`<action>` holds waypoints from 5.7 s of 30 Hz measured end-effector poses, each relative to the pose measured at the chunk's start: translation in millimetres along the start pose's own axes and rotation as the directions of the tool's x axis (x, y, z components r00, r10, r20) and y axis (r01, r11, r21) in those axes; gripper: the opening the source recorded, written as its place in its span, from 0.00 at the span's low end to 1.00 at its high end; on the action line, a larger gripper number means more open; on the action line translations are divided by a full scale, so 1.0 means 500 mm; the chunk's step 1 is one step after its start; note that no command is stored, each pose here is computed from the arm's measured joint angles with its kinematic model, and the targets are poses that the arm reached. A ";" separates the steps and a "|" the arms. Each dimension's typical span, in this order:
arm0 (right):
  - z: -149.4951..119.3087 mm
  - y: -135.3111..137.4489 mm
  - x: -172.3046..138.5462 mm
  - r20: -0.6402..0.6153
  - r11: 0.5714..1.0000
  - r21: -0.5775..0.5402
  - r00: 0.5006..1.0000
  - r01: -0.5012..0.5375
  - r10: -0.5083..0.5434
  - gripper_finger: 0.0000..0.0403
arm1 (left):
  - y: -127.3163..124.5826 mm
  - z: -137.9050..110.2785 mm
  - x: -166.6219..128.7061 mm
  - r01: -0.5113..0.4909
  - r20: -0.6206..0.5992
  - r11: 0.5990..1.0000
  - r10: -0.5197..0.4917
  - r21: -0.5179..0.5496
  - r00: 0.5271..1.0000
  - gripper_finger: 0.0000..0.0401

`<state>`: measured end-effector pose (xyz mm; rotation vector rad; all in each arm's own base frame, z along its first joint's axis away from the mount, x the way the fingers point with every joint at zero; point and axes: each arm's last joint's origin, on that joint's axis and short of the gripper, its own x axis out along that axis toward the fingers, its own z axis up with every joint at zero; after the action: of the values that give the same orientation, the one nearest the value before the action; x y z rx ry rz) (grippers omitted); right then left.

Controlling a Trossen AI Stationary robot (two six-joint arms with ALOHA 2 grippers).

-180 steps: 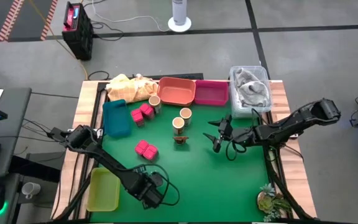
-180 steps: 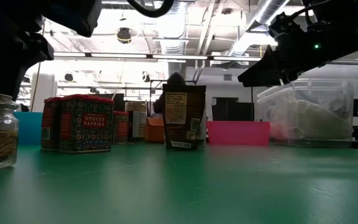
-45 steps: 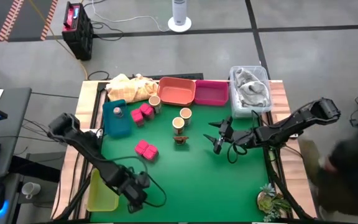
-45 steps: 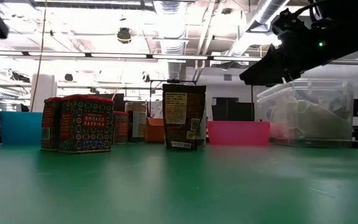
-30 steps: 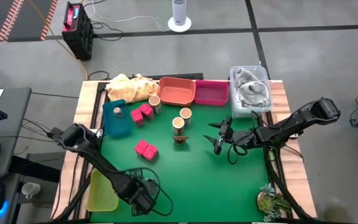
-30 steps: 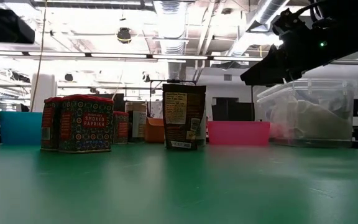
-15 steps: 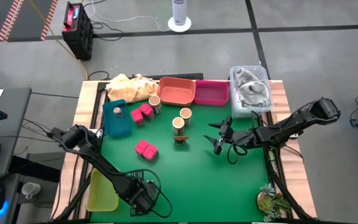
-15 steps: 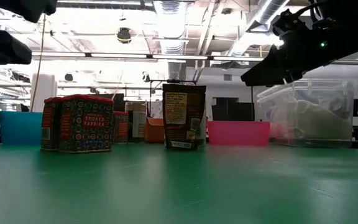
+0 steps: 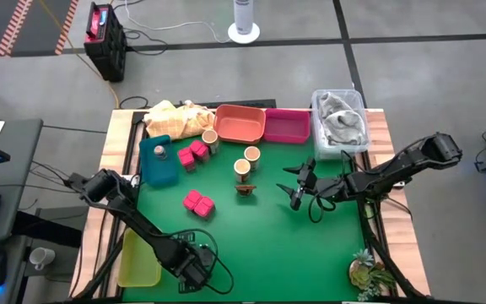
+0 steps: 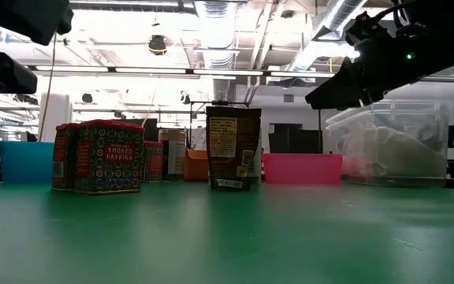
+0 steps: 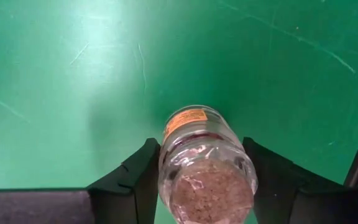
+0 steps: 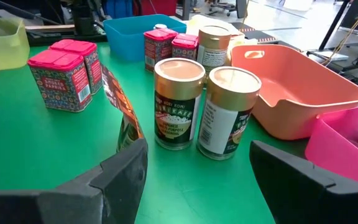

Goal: Sort spices by type
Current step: Put the small brown seasoning bottle into the blue bin, then put the bottom right red seasoning can into the orange bin

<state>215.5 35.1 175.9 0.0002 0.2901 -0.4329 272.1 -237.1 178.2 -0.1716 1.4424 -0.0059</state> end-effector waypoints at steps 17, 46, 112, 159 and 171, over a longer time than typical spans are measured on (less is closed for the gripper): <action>0.000 0.000 0.000 0.000 1.000 0.000 1.000 0.000 0.000 0.77 | 0.075 -0.038 -0.132 -0.378 -0.067 0.926 0.377 0.000 0.924 0.46; -0.001 0.009 -0.006 0.004 1.000 0.011 1.000 -0.025 0.025 0.77 | 0.493 -0.144 -0.200 -0.526 -0.172 0.664 0.523 -0.532 0.835 0.46; -0.004 0.009 -0.006 -0.013 1.000 0.006 1.000 -0.026 0.026 0.77 | 0.374 -0.037 -0.243 -0.021 0.406 0.945 0.160 -0.327 0.900 0.63; -0.008 0.015 -0.011 -0.022 0.998 -0.042 0.999 -0.042 0.041 0.77 | 0.241 0.176 -0.142 0.108 0.074 0.990 -0.101 -0.095 0.992 0.65; -0.006 0.015 -0.011 -0.013 0.998 -0.035 0.999 -0.043 0.042 0.77 | 0.188 0.124 -0.175 -0.171 0.039 0.938 0.191 -0.302 0.981 0.66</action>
<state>213.2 44.3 174.1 -0.0253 0.3093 -0.3854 312.7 -128.0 260.5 -0.2827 1.3807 0.3678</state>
